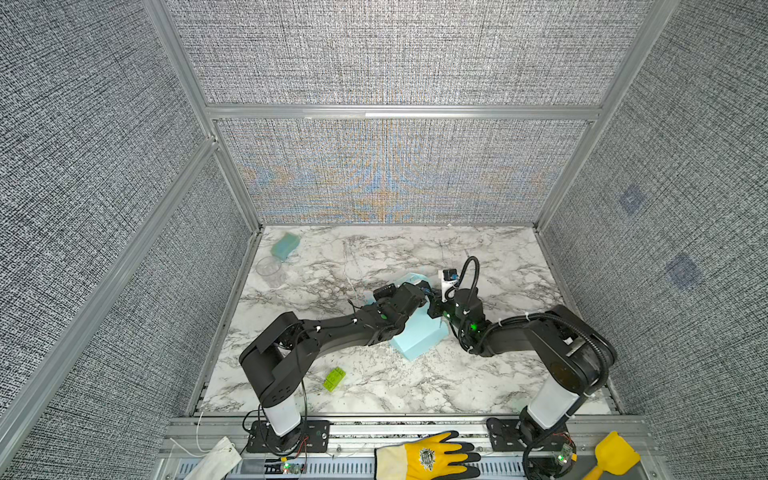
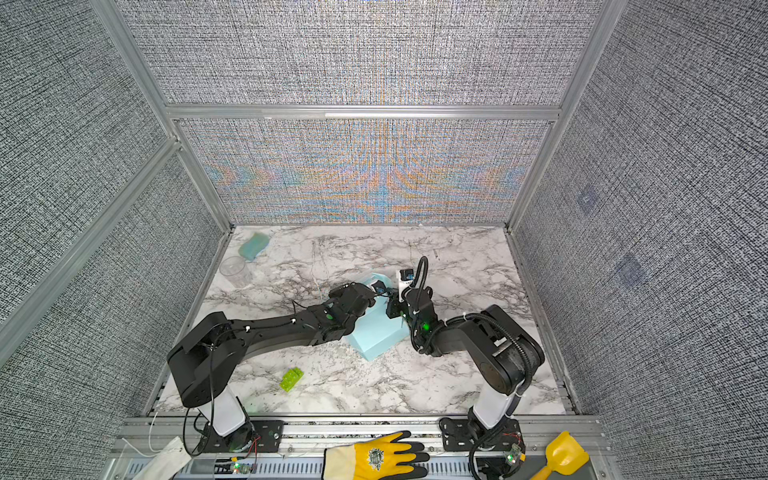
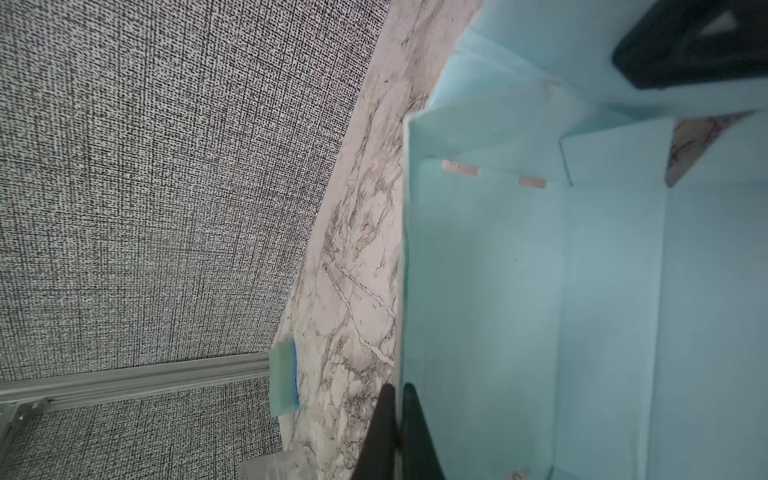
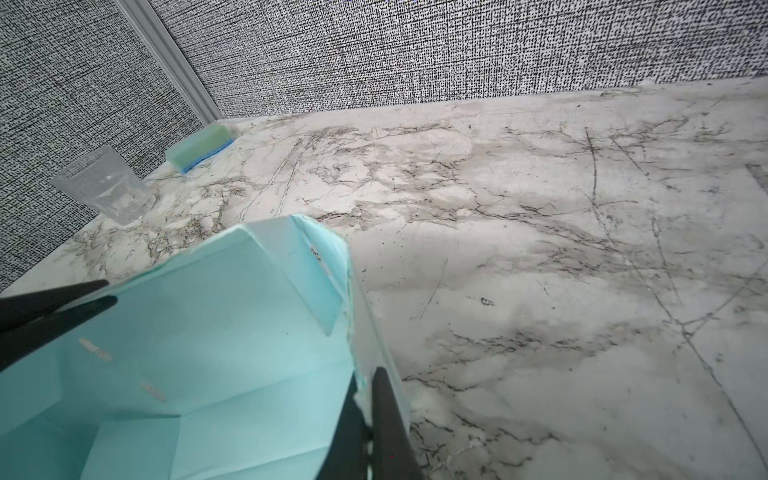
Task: Fold the paper box
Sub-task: 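Release the flap and lift the right gripper while the left gripper holds the box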
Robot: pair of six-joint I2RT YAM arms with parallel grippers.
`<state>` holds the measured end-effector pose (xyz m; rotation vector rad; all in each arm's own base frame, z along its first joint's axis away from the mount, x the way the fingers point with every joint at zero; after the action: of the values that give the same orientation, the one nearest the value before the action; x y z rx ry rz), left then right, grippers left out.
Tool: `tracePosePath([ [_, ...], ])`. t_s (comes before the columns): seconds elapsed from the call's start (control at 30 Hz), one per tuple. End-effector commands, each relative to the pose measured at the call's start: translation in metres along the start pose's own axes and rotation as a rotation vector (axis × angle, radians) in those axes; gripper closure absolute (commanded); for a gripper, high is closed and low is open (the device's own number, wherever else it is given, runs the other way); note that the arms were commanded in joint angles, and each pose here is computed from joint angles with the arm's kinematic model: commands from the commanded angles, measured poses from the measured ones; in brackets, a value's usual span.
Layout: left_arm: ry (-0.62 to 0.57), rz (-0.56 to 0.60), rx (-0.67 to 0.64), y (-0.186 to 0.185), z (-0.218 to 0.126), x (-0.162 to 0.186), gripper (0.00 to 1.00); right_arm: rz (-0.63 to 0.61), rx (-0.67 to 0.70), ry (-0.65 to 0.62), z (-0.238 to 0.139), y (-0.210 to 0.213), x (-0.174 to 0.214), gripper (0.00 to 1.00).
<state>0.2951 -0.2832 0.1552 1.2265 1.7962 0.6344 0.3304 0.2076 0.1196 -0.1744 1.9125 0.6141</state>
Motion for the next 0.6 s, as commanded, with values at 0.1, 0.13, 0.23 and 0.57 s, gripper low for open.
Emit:
tracePosePath([
  [0.1, -0.016, -0.004, 0.042, -0.014, 0.003, -0.007, 1.0, 0.038, -0.068, -0.023, -0.004, 0.013, -0.007, 1.0],
  [0.13, -0.022, -0.009, 0.047, -0.015, 0.003, -0.007, 1.0, 0.043, -0.073, -0.022, -0.006, 0.014, -0.007, 1.0],
  [0.23, -0.034, -0.019, 0.043, -0.012, 0.0, -0.008, 1.0, 0.041, -0.097, -0.011, -0.011, 0.017, -0.008, 0.95],
  [0.57, -0.042, -0.004, 0.025, -0.012, 0.0, -0.002, 1.0, 0.026, -0.26, 0.047, -0.021, 0.028, -0.011, 0.66],
])
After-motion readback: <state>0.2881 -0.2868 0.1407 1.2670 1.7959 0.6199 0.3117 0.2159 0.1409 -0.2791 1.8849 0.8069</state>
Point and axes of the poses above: each gripper's point midway between its finger pads, its own z axis out along the fingers, its own y axis along the line the jaws close on, x = y × z, the point moved 6 cm from there along -z, back along the fingers, and after that the axes turned 3 degrees about z, right-handed, at the moved point
